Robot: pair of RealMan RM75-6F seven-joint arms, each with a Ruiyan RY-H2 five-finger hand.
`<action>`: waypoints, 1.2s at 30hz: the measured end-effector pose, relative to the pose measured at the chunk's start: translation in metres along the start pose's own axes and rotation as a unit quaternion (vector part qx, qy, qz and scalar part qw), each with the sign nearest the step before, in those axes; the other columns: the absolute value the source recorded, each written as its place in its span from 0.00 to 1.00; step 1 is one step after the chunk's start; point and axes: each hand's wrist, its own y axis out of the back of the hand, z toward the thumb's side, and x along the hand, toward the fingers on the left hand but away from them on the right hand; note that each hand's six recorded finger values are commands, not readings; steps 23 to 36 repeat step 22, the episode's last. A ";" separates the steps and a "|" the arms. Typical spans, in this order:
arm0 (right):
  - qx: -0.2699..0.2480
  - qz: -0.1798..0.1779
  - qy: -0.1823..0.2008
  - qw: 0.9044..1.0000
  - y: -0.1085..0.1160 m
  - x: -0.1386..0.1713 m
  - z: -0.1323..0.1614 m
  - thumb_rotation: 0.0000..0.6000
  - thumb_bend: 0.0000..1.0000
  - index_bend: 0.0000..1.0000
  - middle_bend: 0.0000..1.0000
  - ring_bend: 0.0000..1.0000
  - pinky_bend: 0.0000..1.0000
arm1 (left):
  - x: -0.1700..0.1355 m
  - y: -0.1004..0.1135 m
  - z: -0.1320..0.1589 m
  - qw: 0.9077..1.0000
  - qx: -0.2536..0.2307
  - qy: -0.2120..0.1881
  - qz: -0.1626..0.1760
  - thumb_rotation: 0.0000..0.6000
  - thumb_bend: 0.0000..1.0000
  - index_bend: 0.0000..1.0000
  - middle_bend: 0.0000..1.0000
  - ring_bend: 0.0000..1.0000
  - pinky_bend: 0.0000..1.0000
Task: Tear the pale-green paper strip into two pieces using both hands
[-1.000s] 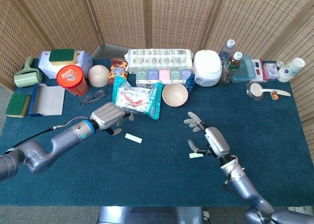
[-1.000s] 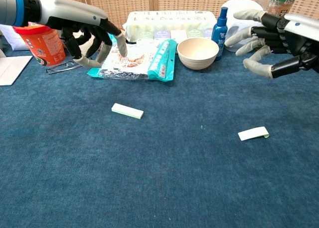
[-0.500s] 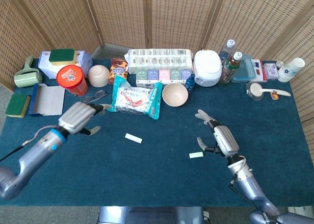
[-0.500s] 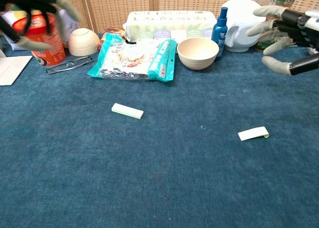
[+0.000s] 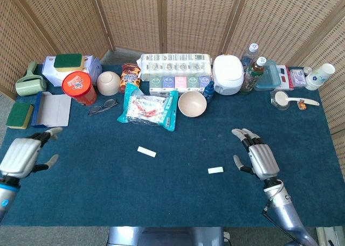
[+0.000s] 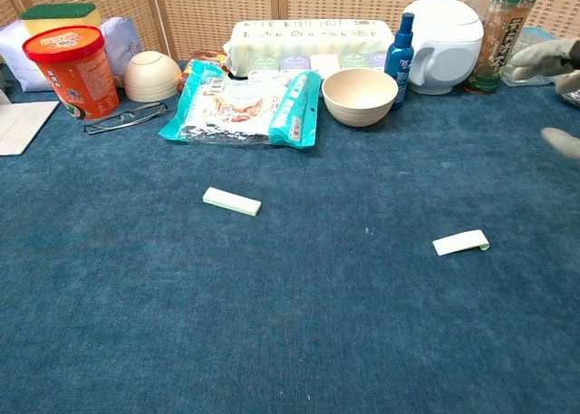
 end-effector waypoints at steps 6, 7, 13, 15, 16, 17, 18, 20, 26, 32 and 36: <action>0.040 -0.010 -0.024 0.999 0.006 0.017 -0.011 1.00 0.46 0.18 0.21 0.11 0.17 | -0.035 -0.008 -0.025 0.999 -0.002 0.044 0.012 1.00 0.29 0.20 0.36 0.37 0.51; 0.044 -0.013 -0.029 0.999 0.007 0.021 -0.014 1.00 0.46 0.18 0.21 0.11 0.17 | -0.040 -0.010 -0.028 0.999 -0.003 0.051 0.013 1.00 0.29 0.20 0.36 0.37 0.51; 0.053 -0.032 -0.052 0.997 0.016 0.039 -0.022 1.00 0.46 0.20 0.21 0.11 0.17 | -0.070 -0.022 -0.044 0.996 -0.010 0.085 0.019 1.00 0.29 0.20 0.36 0.37 0.49; 0.054 -0.036 -0.059 0.996 0.019 0.043 -0.024 1.00 0.46 0.20 0.21 0.10 0.17 | -0.076 -0.026 -0.046 0.995 -0.014 0.092 0.020 1.00 0.30 0.20 0.36 0.37 0.49; 0.054 -0.038 -0.062 0.996 0.020 0.046 -0.025 1.00 0.46 0.20 0.21 0.11 0.17 | -0.078 -0.026 -0.047 0.995 -0.014 0.093 0.022 1.00 0.29 0.20 0.36 0.37 0.49; 0.053 -0.038 -0.065 0.996 0.020 0.047 -0.026 1.00 0.46 0.21 0.21 0.10 0.17 | -0.079 -0.027 -0.046 0.995 -0.014 0.094 0.026 1.00 0.29 0.21 0.36 0.37 0.49; 0.053 -0.039 -0.066 0.996 0.021 0.049 -0.026 1.00 0.46 0.21 0.21 0.11 0.17 | -0.080 -0.027 -0.046 0.995 -0.015 0.093 0.029 1.00 0.29 0.21 0.36 0.37 0.49; 0.052 -0.040 -0.070 0.995 0.022 0.052 -0.028 1.00 0.46 0.22 0.21 0.11 0.17 | -0.079 -0.028 -0.042 0.995 -0.020 0.089 0.035 1.00 0.29 0.21 0.36 0.37 0.49; 0.051 -0.040 -0.073 0.995 0.023 0.055 -0.029 1.00 0.46 0.22 0.21 0.11 0.17 | -0.078 -0.029 -0.040 0.995 -0.023 0.087 0.037 1.00 0.29 0.21 0.36 0.37 0.49; 0.051 -0.040 -0.073 0.995 0.023 0.055 -0.029 1.00 0.46 0.22 0.21 0.11 0.17 | -0.078 -0.029 -0.040 0.995 -0.023 0.087 0.037 1.00 0.29 0.21 0.36 0.37 0.49; 0.051 -0.040 -0.073 0.995 0.023 0.055 -0.029 1.00 0.46 0.22 0.21 0.11 0.17 | -0.078 -0.029 -0.040 0.995 -0.023 0.087 0.037 1.00 0.29 0.21 0.36 0.37 0.49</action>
